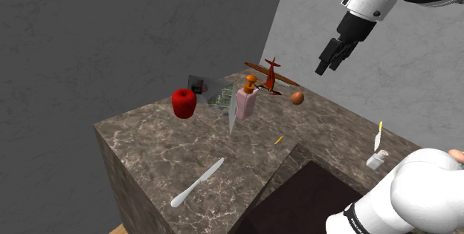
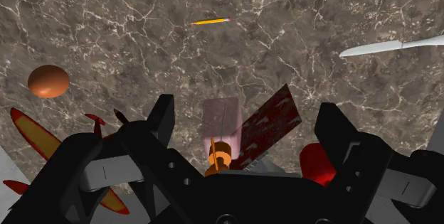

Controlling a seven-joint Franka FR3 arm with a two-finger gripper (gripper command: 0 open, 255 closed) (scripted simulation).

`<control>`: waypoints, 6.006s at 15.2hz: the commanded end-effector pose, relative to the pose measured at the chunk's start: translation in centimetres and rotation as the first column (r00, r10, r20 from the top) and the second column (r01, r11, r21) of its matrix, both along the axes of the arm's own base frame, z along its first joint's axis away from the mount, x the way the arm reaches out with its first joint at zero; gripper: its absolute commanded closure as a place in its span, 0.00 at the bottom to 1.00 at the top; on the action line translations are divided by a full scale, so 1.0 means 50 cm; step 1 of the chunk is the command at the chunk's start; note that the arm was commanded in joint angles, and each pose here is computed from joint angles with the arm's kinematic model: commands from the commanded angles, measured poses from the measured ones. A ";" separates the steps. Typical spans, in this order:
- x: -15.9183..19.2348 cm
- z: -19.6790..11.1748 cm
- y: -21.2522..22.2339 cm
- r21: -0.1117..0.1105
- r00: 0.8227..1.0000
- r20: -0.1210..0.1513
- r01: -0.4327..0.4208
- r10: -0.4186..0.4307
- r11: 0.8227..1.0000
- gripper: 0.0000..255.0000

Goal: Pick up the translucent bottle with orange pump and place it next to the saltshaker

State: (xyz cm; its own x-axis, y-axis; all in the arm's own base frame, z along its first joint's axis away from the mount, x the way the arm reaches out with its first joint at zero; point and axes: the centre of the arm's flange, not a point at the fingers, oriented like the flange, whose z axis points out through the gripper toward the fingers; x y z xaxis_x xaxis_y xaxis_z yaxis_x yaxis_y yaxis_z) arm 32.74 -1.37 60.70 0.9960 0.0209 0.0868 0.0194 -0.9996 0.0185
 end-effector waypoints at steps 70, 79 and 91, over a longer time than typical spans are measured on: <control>0.420 -0.138 -0.050 0.011 0.985 0.008 -0.173 0.172 0.985 1.00; 0.420 -0.043 -0.050 0.011 0.985 0.008 -0.173 0.172 0.985 1.00; 0.420 0.084 -0.050 0.011 0.985 0.008 -0.173 0.172 0.985 1.00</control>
